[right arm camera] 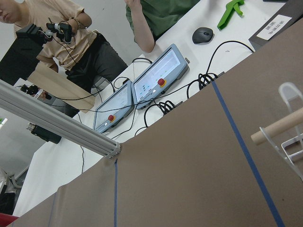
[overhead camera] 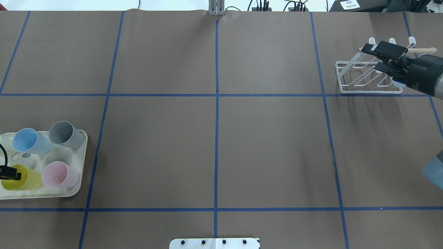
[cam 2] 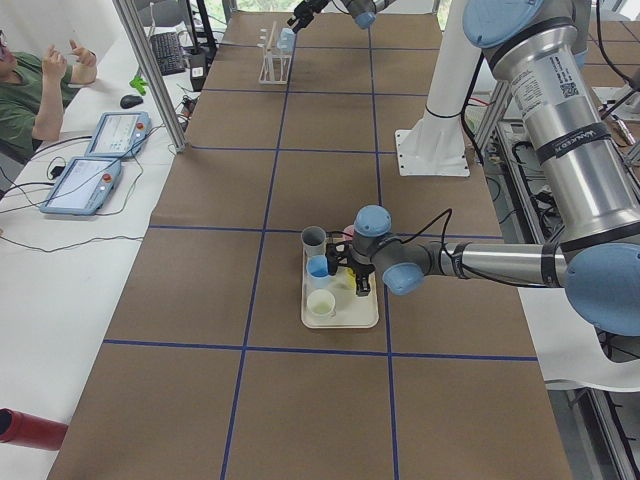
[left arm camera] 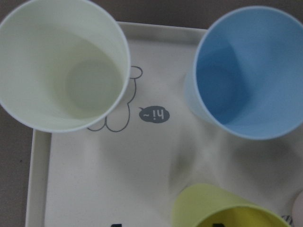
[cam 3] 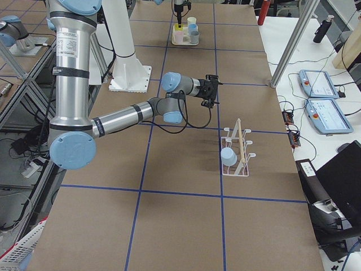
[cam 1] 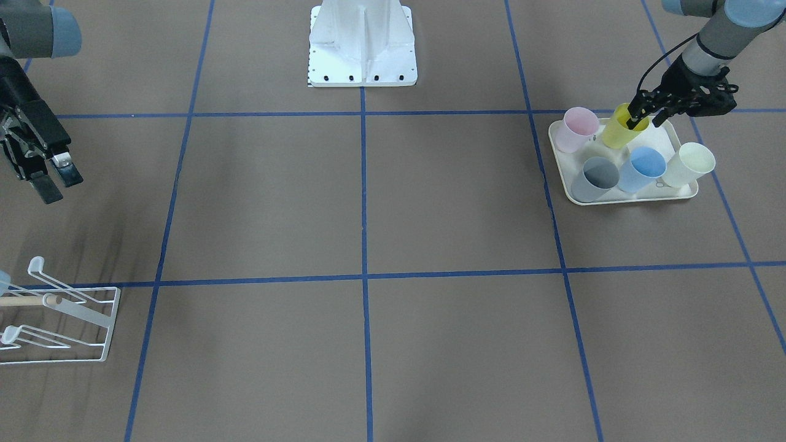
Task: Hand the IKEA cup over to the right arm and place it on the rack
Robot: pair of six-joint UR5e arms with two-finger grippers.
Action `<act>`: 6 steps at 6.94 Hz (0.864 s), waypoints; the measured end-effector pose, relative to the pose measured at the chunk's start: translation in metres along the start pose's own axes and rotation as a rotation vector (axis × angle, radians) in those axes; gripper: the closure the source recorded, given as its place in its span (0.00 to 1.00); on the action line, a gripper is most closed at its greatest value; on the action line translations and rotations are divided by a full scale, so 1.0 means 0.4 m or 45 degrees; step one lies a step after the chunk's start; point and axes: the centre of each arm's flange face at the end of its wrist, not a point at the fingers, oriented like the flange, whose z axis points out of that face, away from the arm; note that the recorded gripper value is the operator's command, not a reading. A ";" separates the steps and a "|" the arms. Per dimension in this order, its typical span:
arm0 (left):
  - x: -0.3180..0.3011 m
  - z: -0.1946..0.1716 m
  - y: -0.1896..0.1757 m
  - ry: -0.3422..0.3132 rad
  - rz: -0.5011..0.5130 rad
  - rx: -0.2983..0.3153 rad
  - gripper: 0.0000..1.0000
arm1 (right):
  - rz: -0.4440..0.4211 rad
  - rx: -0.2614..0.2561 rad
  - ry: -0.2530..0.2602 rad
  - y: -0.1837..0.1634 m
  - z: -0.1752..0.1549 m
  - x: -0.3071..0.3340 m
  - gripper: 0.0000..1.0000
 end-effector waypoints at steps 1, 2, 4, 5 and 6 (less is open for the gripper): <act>-0.003 0.001 0.002 -0.004 0.002 -0.002 1.00 | 0.000 -0.002 0.000 0.000 0.000 0.000 0.01; -0.004 -0.006 0.003 0.000 0.006 -0.002 1.00 | 0.000 -0.005 0.000 0.001 0.000 0.000 0.01; 0.004 -0.079 0.036 0.078 -0.006 -0.081 1.00 | 0.000 -0.009 0.003 0.002 0.001 0.002 0.01; -0.010 -0.135 0.048 0.118 -0.038 -0.100 1.00 | 0.000 -0.009 0.003 0.002 0.001 0.002 0.01; -0.029 -0.186 0.061 0.138 -0.071 -0.095 1.00 | 0.000 -0.010 0.004 0.002 0.002 0.003 0.01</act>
